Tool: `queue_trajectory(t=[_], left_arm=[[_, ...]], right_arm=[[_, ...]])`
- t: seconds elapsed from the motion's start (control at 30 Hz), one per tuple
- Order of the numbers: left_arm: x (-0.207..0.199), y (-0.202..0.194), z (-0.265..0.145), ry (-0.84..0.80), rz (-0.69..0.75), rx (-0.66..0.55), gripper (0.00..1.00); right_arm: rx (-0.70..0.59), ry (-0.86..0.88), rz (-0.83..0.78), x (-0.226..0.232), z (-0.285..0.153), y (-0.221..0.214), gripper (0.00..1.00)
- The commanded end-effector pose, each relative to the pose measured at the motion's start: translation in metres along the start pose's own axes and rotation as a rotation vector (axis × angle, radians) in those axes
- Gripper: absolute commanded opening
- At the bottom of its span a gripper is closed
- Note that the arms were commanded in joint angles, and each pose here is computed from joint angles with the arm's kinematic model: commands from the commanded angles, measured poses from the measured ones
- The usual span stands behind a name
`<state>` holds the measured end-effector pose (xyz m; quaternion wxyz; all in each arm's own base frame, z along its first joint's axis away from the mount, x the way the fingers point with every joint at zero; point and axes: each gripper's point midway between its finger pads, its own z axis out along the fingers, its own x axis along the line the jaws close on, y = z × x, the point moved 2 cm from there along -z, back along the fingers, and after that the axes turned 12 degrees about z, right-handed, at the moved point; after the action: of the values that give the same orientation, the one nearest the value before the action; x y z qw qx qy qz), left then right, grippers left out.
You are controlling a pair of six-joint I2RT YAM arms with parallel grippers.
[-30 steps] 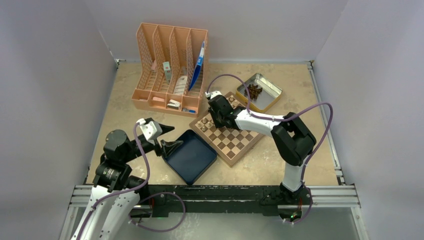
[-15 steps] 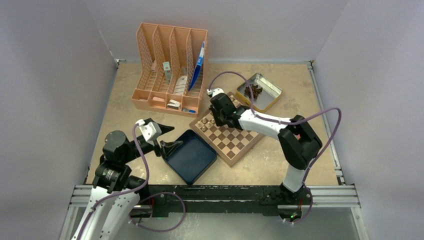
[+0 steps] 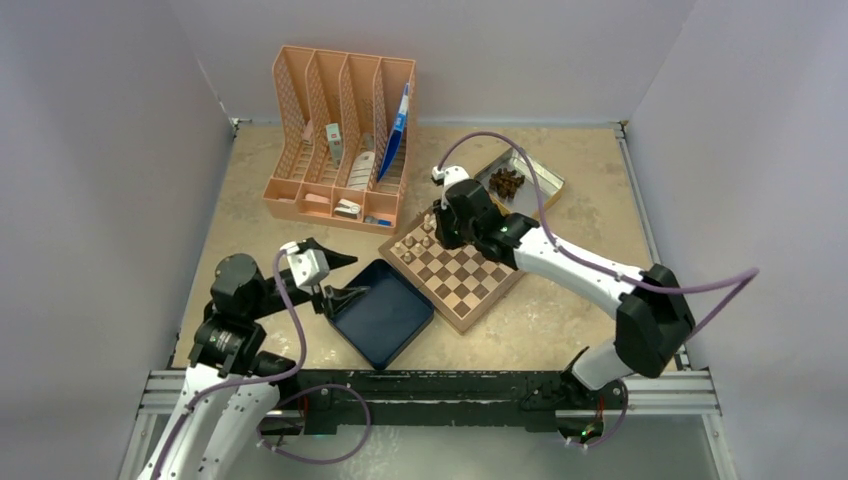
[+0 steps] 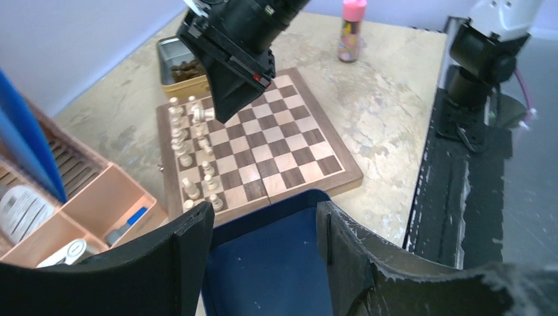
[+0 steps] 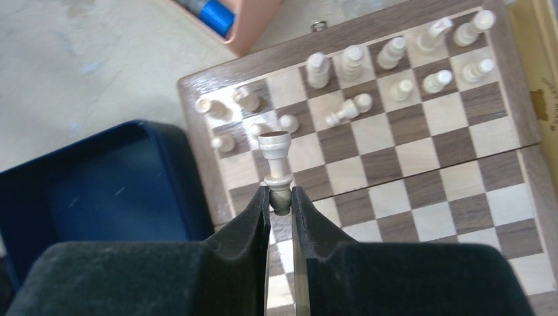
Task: Set up the chess pieces on the board
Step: Pick up the chess piece from the chessboard, then place the chess piece on the chessboard.
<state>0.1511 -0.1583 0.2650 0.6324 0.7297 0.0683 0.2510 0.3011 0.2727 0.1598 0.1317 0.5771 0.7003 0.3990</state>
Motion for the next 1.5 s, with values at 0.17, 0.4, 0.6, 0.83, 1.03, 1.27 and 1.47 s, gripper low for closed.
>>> queue_trajectory(t=[0.17,0.4,0.6,0.83,1.03,1.27,1.47], left_arm=[[-0.015,0.042,0.016,-0.34,0.257,-0.189,0.55],[-0.011,0.026,0.027,-0.42,0.365,-0.196,0.57],[-0.013,0.01,0.037,-0.52,0.331,-0.184,0.58],[-0.021,-0.004,0.038,-0.565,0.252,-0.171,0.61],[-0.031,-0.005,0.036,-0.613,0.185,-0.202,0.61],[-0.029,-0.005,0.04,-0.64,0.059,-0.185,0.58],[-0.032,-0.008,0.041,-0.679,-0.002,-0.185,0.48]], right_arm=[[0.098,0.531,-0.07,0.066,-0.06,-0.025,0.13],[0.18,0.798,-0.099,0.105,-0.088,-0.056,0.14],[0.211,0.92,-0.137,0.128,-0.107,-0.07,0.14],[0.17,0.953,-0.144,0.133,-0.122,-0.065,0.12],[0.169,1.005,-0.156,0.136,-0.132,-0.065,0.13],[0.168,1.054,-0.169,0.138,-0.139,-0.067,0.14],[0.146,1.079,-0.162,0.142,-0.144,-0.062,0.14]])
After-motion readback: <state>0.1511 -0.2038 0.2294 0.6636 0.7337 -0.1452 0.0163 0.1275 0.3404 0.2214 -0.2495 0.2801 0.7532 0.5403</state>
